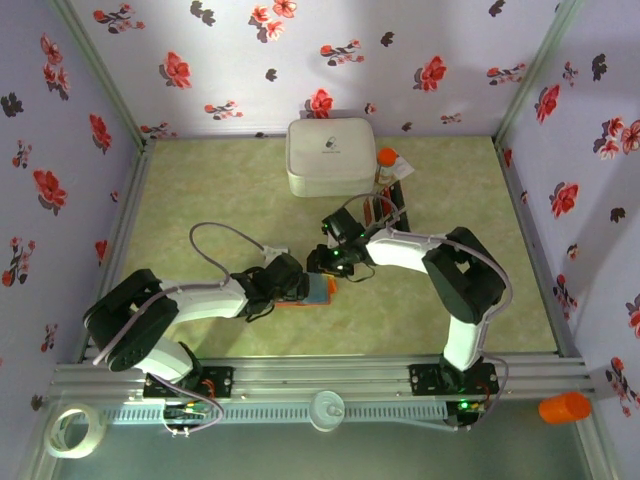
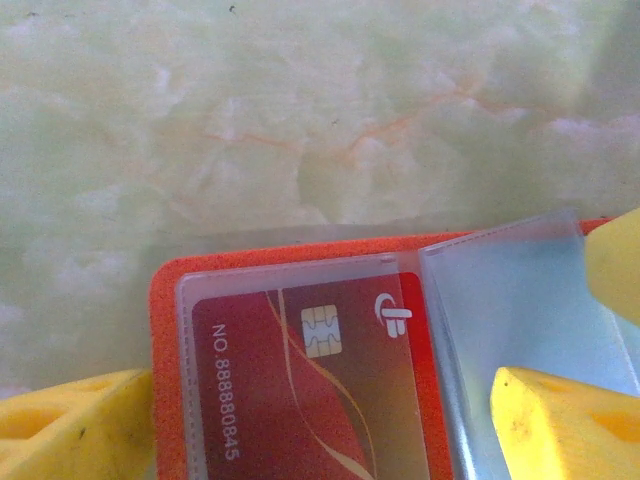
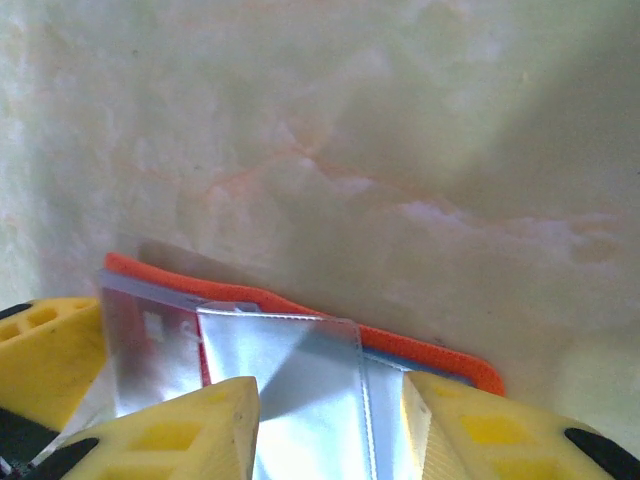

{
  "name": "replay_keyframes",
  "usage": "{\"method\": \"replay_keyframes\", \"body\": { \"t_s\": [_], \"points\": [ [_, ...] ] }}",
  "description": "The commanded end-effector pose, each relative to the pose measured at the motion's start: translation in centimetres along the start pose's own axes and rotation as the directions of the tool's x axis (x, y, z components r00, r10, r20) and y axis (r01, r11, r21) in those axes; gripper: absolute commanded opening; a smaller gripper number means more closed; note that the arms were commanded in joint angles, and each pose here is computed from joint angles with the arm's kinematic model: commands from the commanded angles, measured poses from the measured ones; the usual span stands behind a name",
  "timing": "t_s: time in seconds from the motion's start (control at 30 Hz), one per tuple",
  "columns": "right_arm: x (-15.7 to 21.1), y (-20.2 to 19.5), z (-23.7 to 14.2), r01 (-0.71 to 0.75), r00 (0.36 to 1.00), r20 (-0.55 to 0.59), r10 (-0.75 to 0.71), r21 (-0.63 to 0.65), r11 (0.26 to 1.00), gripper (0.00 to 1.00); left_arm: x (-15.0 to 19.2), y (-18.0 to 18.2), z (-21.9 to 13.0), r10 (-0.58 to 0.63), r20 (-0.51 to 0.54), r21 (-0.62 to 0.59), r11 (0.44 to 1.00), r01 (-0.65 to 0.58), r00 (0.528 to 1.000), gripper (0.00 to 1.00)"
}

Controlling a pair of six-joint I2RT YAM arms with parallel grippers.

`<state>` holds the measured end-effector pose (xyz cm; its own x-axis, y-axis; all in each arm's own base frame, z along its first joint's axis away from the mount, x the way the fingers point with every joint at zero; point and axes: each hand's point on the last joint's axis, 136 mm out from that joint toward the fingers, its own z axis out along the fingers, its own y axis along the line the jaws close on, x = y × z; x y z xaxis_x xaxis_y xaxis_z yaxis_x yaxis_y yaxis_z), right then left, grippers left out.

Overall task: Put the credit cards into the card holder
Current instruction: Flip over the card slot on the card holder.

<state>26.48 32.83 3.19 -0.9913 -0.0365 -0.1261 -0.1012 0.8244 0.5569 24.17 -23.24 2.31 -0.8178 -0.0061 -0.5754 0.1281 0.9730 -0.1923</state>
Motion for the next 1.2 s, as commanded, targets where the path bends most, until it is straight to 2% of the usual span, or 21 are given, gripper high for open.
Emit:
{"method": "replay_keyframes", "body": {
  "t_s": [0.0, 0.3, 0.53, 0.67, 0.93, 1.17],
  "points": [
    [1.2, -0.7, 1.2, -0.007, 0.999, -0.054, 0.008, 0.014, 1.000, 0.43, 3.3, 0.2, 1.3, 0.006, -0.107, 0.028, 1.000, -0.003, 0.994, 0.86],
    [1.2, 1.4, 1.2, -0.022, 0.997, -0.069, 0.017, -0.072, 0.997, 0.41, 3.4, 0.2, 1.3, 0.002, -0.104, 0.030, 1.000, 0.001, 0.995, 0.86],
    [0.9, 1.9, 0.5, -0.024, 0.999, -0.050, 0.020, -0.085, 0.996, 0.29, 3.3, 0.2, 1.1, 0.000, -0.100, 0.035, 0.999, 0.003, 0.995, 0.86],
    [0.7, 2.4, 0.0, -0.027, 0.999, -0.040, 0.023, -0.103, 0.994, 0.26, 3.0, 0.1, 0.8, -0.003, -0.091, 0.042, 0.999, 0.006, 0.996, 0.86],
    [0.6, 3.1, -0.3, -0.054, 0.998, -0.034, 0.049, -0.144, 0.988, 0.29, 0.4, -0.6, -1.6, -0.005, -0.017, 0.078, 0.997, 0.006, 1.000, 0.89],
    [0.9, 4.1, -1.0, -0.061, 0.998, -0.025, 0.057, -0.174, 0.983, 0.42, -2.5, 0.8, -4.7, -0.064, 0.082, 0.088, 0.994, 0.056, 0.995, 0.92]
  ]
}}
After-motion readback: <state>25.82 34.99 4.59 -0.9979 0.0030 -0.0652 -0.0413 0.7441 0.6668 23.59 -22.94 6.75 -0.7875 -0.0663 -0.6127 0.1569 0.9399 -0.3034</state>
